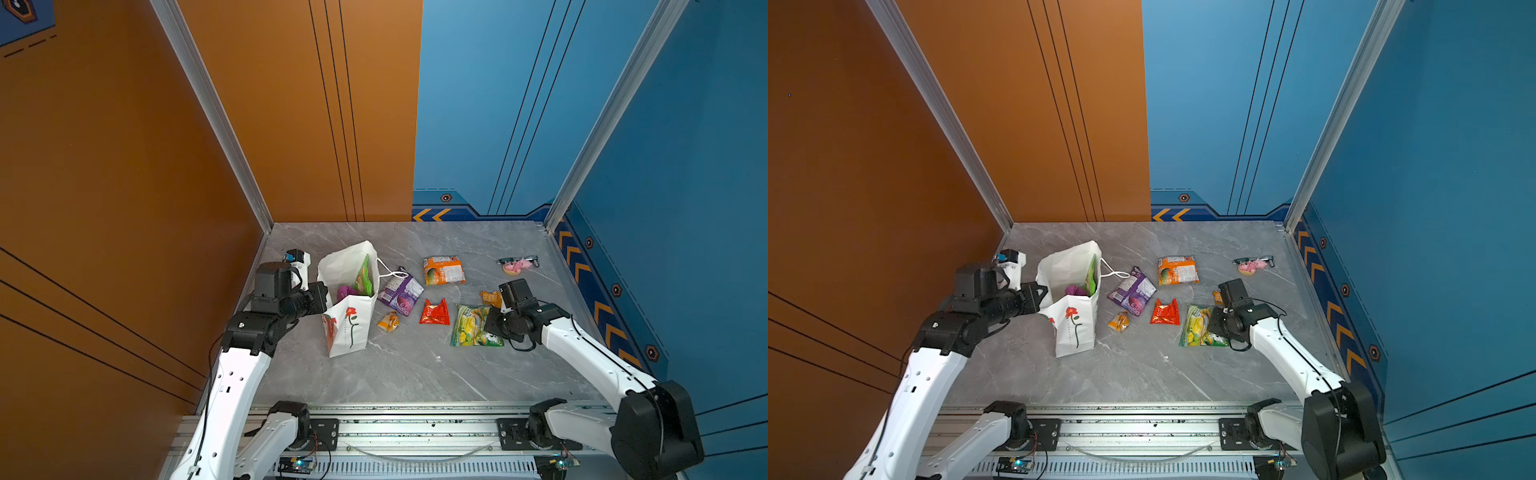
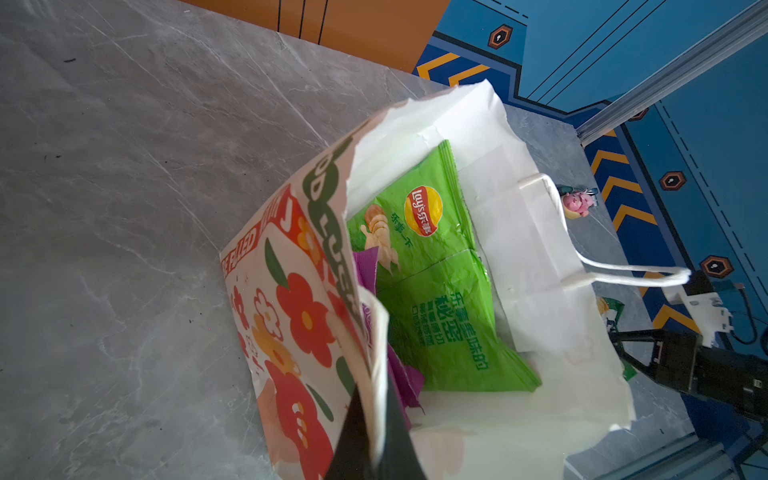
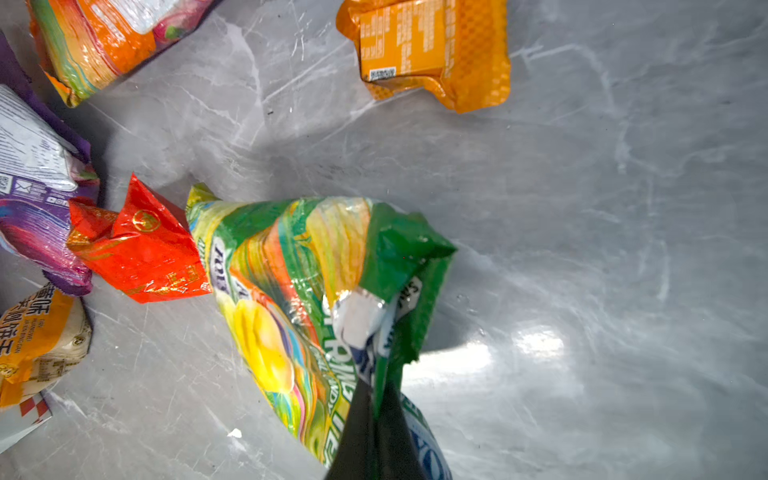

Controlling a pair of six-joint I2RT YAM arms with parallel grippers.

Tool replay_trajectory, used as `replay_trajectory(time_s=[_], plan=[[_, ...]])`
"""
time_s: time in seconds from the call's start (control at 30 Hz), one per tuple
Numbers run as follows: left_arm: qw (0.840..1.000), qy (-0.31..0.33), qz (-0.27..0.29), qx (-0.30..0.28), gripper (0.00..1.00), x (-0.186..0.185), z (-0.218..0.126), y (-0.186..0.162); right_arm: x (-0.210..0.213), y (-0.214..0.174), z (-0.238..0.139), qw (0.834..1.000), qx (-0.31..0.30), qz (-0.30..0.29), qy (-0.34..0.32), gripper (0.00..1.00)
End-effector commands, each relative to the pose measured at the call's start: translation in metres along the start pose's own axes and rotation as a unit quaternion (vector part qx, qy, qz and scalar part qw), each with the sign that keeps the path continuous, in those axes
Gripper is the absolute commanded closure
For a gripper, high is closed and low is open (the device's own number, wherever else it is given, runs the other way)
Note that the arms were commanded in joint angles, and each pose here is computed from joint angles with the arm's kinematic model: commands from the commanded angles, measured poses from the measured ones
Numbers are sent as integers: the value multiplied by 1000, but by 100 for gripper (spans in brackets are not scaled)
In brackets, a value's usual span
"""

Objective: Place the snacks into the paper bag
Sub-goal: 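Lower the right gripper and close it on the Fox's bag's edge, then lift the Fox's bag and carry it toward the paper bag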

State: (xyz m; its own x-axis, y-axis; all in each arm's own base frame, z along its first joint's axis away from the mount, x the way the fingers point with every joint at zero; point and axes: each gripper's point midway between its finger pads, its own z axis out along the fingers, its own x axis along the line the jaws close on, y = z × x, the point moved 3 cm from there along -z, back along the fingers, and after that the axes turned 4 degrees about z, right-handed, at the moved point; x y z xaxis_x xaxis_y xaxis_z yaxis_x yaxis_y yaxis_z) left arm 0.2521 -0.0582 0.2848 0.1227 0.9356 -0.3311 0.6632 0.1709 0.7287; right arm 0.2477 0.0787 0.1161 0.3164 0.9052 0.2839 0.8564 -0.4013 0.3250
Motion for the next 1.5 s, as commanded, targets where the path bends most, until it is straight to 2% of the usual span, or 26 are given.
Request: replay_trajectory(time_s=[0.0, 0.27, 0.5, 0.67, 1.07, 1.3, 1.47], plan=[[1000, -18, 15, -17, 100, -6, -2, 4, -3, 6, -22, 999, -37, 19, -30, 100], [999, -34, 25, -15, 100, -16, -2, 5, 9, 16, -57, 995, -96, 30, -10, 100], [999, -43, 31, -13, 100, -22, -3, 5, 14, 18, -72, 992, -118, 40, 8, 100], [997, -57, 41, -13, 100, -31, -5, 7, 27, 26, -95, 988, -146, 41, 33, 100], [996, -51, 70, -14, 100, -51, -15, 19, 108, 57, -197, 958, -261, -5, 117, 100], [995, -47, 87, -14, 100, -59, -15, 22, 184, 47, -243, 933, -296, -58, 195, 100], [995, -48, 92, -11, 100, -63, -14, 21, 224, 35, -257, 919, -306, -76, 236, 100]])
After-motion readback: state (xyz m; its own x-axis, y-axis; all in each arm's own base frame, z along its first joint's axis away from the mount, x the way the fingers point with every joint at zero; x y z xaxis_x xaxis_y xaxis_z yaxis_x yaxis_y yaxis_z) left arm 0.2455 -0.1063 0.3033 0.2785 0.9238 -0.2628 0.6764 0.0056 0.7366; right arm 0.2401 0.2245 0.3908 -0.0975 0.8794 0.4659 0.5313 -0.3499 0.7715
